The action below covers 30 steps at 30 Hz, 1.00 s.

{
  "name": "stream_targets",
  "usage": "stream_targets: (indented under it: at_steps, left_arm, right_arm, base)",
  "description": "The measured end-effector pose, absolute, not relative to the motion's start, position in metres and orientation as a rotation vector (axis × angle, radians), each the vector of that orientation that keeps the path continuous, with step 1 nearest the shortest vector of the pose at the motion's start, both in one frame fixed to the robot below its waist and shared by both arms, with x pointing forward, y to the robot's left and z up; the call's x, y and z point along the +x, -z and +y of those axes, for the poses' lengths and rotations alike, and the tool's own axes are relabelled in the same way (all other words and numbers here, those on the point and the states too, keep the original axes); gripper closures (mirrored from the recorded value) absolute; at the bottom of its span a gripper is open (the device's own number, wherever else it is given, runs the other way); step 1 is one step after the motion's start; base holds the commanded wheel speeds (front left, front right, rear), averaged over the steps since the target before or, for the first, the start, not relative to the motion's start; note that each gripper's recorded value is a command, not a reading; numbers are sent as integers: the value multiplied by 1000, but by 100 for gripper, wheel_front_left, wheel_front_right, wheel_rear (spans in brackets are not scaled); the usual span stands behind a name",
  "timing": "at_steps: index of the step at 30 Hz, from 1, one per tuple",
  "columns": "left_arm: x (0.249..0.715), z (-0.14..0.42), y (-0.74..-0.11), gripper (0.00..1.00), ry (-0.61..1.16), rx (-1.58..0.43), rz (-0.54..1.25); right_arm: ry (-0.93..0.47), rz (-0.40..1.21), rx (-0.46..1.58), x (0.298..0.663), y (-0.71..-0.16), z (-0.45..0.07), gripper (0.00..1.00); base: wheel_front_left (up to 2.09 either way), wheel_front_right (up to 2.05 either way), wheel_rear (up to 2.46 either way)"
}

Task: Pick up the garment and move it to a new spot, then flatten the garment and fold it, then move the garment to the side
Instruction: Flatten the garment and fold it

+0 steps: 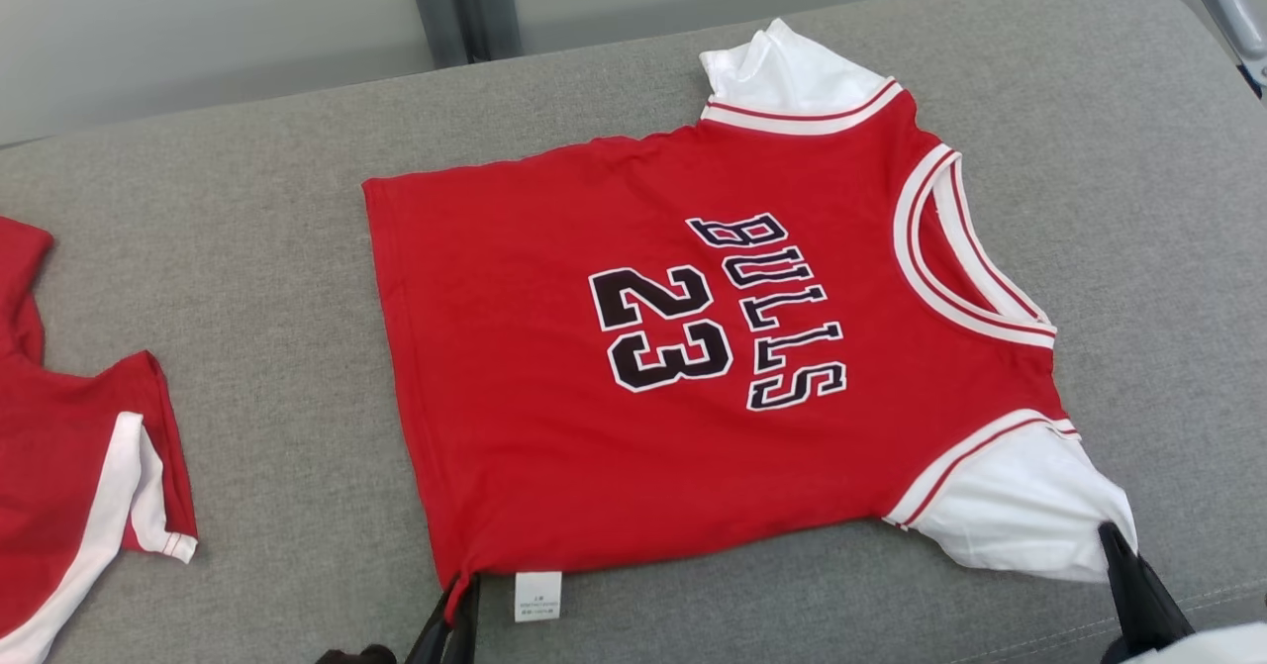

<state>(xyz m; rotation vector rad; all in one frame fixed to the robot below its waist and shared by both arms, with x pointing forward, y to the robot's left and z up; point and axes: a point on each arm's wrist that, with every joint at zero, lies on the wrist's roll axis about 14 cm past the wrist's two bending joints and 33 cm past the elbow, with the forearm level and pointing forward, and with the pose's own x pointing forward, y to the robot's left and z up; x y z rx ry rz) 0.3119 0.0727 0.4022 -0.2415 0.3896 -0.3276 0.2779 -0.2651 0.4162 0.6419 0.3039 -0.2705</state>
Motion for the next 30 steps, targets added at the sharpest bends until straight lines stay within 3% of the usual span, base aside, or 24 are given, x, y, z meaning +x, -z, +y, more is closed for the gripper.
stream_targets:
  at_steps: [6,12,20,21,22,23,30]
  left_arm:
    - [340,63,-425,100,396,-343,411]
    - [374,62,-440,100,454,-336,457]
    - [408,68,-429,100,457,-284,532]
    - [411,71,-423,85,444,-264,548]
    - [413,74,-416,56,434,-252,572]
    - [414,74,-412,0,435,-244,589]
    - [428,83,-409,0,390,-240,561]
  right_arm:
    - [111,241,537,351,-452,-253,100]
    - [-1,304,430,413,-458,-240,100]
    - [-75,388,303,465,-451,-228,100]
    - [-86,388,290,471,-452,-225,63]
    - [-90,381,279,477,-452,-223,0]
    - [-89,385,264,482,-451,-224,0]
    - [-100,387,173,489,-453,-231,0]
  base:
    - [0,0,0]
    - [0,0,0]
    - [0,0,0]
    - [0,0,0]
    - [0,0,0]
    - [0,0,0]
    - [0,0,0]
